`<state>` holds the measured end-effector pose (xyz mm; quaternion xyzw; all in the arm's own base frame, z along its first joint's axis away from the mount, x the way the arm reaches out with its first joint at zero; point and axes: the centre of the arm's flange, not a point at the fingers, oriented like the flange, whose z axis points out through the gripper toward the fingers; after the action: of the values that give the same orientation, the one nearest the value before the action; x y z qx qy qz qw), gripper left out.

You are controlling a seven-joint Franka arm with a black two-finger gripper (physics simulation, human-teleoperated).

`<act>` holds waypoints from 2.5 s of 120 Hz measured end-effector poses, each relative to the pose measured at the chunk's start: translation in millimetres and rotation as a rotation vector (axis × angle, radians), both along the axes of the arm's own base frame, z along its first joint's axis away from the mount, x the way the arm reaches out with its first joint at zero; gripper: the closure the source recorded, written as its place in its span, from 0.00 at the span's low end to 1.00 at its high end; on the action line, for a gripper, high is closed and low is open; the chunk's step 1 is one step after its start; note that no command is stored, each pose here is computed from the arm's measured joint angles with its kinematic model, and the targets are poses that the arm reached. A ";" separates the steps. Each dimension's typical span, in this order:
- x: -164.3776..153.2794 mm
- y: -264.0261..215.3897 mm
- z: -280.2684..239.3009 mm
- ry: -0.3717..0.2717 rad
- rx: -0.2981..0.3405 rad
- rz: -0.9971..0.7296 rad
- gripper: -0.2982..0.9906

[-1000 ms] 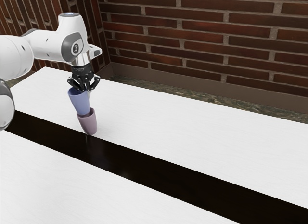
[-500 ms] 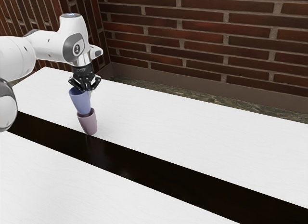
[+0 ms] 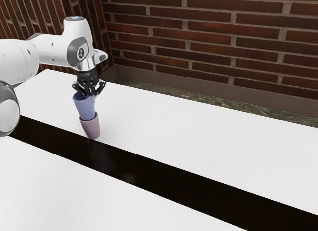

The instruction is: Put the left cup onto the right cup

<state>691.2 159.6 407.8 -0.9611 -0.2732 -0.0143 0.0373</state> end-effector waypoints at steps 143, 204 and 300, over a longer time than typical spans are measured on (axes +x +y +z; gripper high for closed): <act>-2.1 -0.6 9.9 -0.040 -0.032 0.015 0.26; -27.3 -33.7 84.6 -0.107 -0.035 -0.029 0.23; -107.3 -124.8 188.8 -0.136 0.075 -0.283 0.23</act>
<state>583.9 34.9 596.7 -0.9847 -0.1364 -0.0946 0.0522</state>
